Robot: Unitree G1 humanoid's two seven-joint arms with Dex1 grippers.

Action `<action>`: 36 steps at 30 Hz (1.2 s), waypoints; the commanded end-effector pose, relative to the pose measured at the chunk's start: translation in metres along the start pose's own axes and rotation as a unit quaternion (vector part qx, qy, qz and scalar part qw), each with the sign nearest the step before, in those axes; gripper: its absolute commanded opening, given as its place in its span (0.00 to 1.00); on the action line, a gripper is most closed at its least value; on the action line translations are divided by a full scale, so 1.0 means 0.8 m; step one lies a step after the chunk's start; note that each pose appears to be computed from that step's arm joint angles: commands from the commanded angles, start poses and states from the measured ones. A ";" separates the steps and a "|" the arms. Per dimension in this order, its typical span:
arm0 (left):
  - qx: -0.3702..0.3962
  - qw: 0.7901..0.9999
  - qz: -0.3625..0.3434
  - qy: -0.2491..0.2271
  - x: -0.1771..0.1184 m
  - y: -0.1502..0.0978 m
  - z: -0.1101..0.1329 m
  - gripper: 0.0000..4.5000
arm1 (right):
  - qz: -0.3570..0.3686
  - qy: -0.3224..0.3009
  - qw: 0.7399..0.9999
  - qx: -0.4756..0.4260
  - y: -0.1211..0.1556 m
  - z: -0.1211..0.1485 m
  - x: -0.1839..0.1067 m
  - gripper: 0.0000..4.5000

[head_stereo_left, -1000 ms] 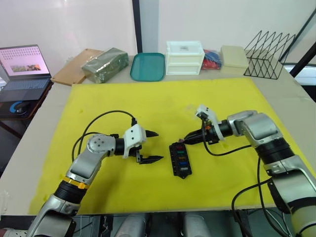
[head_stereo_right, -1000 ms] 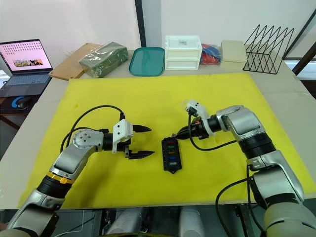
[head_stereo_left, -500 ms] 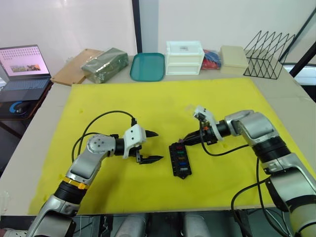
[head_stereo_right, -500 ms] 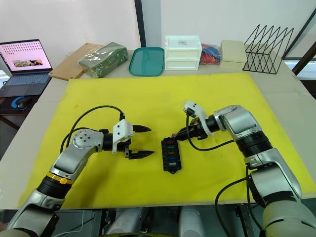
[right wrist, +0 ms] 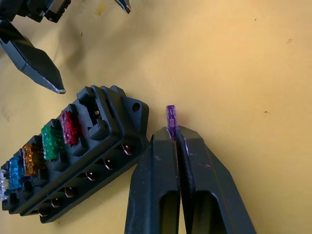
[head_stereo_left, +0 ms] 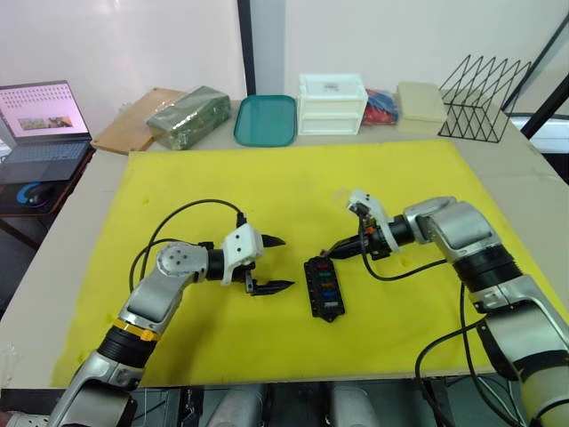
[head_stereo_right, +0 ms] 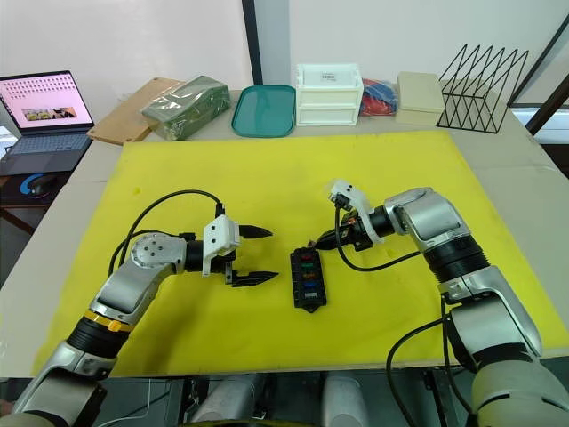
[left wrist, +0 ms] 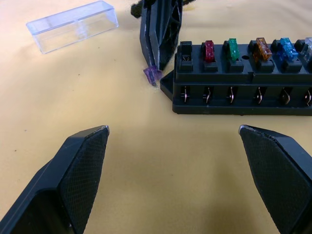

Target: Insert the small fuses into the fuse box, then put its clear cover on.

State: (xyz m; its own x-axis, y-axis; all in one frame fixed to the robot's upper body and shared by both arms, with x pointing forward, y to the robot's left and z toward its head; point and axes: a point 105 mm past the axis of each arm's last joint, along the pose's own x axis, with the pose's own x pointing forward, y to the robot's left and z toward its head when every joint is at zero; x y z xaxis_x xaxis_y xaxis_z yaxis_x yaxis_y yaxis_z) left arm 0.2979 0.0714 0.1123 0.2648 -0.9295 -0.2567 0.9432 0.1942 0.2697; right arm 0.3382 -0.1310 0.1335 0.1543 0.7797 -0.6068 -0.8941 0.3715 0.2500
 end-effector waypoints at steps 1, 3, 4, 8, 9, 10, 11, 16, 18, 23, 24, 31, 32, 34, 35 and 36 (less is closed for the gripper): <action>0.018 1.000 0.005 -0.016 -0.003 0.004 0.013 1.00 | -0.031 -0.034 0.995 -0.088 0.013 0.053 -0.033 0.01; 0.019 1.000 0.004 -0.015 -0.003 0.004 0.013 1.00 | -0.042 -0.026 0.990 -0.133 0.023 0.062 -0.040 0.01; 0.019 1.000 0.004 -0.015 -0.003 0.004 0.014 1.00 | -0.043 -0.016 0.988 -0.149 0.029 0.063 -0.042 0.01; 0.023 1.000 0.000 -0.015 -0.002 0.005 0.015 1.00 | -0.035 0.008 0.978 -0.205 0.061 0.066 -0.045 0.01; 0.024 1.000 -0.001 -0.015 -0.001 0.006 0.015 1.00 | -0.035 0.015 0.976 -0.214 0.067 0.065 -0.043 0.01; 0.026 1.000 -0.003 -0.015 -0.001 0.005 0.015 1.00 | -0.036 0.022 0.973 -0.226 0.074 0.064 -0.041 0.01; 0.028 0.999 -0.005 -0.015 0.000 0.006 0.016 1.00 | -0.035 0.028 0.971 -0.235 0.081 0.063 -0.038 0.01; 0.038 0.999 -0.018 -0.015 0.002 0.003 0.020 1.00 | -0.024 0.080 0.955 -0.283 0.108 0.058 -0.030 0.01; 0.042 0.999 -0.023 -0.017 0.003 0.002 0.022 1.00 | -0.033 0.097 0.945 -0.309 0.109 0.058 -0.027 0.01; 0.047 0.998 -0.040 -0.021 0.006 -0.003 0.026 1.00 | -0.066 0.121 0.940 -0.314 0.095 0.059 -0.022 0.01; 0.047 0.998 -0.043 -0.022 0.007 -0.005 0.027 1.00 | -0.070 0.124 0.939 -0.314 0.092 0.059 -0.021 0.01; 0.046 0.997 -0.050 -0.024 0.008 -0.009 0.028 1.00 | -0.079 0.135 0.935 -0.318 0.083 0.059 -0.017 0.01; 0.045 0.997 -0.050 -0.024 0.008 -0.009 0.028 1.00 | -0.079 0.137 0.935 -0.318 0.082 0.059 -0.017 0.01; 0.045 0.998 -0.049 -0.024 0.008 -0.009 0.028 1.00 | -0.077 0.139 0.935 -0.317 0.081 0.058 -0.016 0.01; 0.045 0.998 -0.048 -0.024 0.008 -0.008 0.028 1.00 | -0.076 0.141 0.935 -0.317 0.081 0.057 -0.016 0.01; 0.045 0.998 -0.047 -0.024 0.007 -0.008 0.028 1.00 | -0.074 0.141 0.935 -0.317 0.082 0.057 -0.015 0.01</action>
State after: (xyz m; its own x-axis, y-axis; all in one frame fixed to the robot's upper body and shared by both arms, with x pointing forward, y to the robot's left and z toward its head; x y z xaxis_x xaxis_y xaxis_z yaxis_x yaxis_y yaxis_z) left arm 0.2933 0.0635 0.1204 0.1837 -0.9469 -0.2638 0.9494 0.1013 0.2974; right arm 0.2952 -0.0959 0.1802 0.2324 0.5406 -0.8085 -0.9670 0.0389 -0.2520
